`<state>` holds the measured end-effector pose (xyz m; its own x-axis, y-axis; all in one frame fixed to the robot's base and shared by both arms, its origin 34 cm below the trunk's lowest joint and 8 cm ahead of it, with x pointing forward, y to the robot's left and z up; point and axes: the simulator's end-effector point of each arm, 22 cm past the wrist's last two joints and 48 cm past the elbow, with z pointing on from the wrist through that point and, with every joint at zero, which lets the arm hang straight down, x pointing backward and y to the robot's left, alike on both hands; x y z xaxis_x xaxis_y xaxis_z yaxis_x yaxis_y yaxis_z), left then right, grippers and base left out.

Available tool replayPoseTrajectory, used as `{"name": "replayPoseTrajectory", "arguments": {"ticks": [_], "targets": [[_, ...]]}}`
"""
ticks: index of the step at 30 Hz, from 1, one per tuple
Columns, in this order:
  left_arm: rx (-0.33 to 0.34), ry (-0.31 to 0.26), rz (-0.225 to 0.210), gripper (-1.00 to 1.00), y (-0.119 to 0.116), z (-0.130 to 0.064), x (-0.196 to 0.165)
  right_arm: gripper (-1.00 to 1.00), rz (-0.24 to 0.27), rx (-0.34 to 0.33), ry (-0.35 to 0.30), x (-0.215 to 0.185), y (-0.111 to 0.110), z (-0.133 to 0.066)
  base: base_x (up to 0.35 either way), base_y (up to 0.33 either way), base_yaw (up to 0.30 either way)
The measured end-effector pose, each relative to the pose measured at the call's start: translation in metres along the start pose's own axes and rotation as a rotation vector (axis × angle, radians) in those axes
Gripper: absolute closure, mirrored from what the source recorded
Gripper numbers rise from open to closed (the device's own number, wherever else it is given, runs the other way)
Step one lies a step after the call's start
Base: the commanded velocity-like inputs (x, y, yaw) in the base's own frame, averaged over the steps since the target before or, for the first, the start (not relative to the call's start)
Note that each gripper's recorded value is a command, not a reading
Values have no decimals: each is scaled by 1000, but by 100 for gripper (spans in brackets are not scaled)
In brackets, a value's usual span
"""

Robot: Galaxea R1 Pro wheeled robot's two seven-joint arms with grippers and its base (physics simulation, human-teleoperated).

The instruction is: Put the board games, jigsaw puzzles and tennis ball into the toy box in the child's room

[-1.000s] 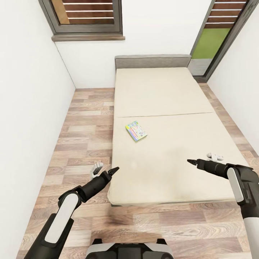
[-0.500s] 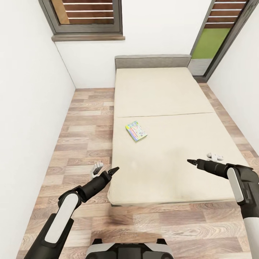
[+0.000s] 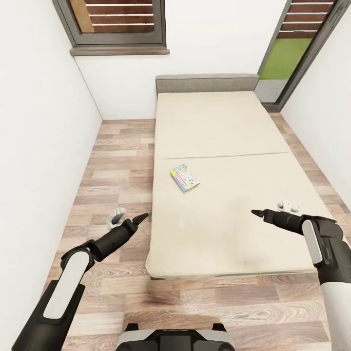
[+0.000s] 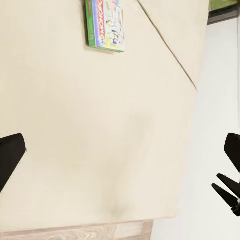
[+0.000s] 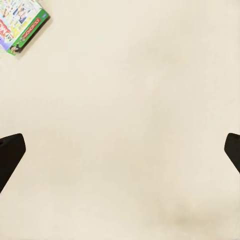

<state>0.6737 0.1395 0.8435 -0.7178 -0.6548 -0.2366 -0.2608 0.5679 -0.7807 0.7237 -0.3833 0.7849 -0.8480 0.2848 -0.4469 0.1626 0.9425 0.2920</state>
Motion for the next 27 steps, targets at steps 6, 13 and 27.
{"name": "replayPoseTrajectory", "arguments": {"ticks": [6,13,27], "targets": [[-5,-22,-3,-100,3,-4,-11,-100,0,-1,-3,-2,2,1,0,0,0],[-5,-26,-1,-100,3,-4,-14,-100,0,-5,-4,-2,5,2,0,0,0],[-8,-29,6,-100,5,-6,-16,-100,9,-30,0,3,21,8,142,0,0]]}}
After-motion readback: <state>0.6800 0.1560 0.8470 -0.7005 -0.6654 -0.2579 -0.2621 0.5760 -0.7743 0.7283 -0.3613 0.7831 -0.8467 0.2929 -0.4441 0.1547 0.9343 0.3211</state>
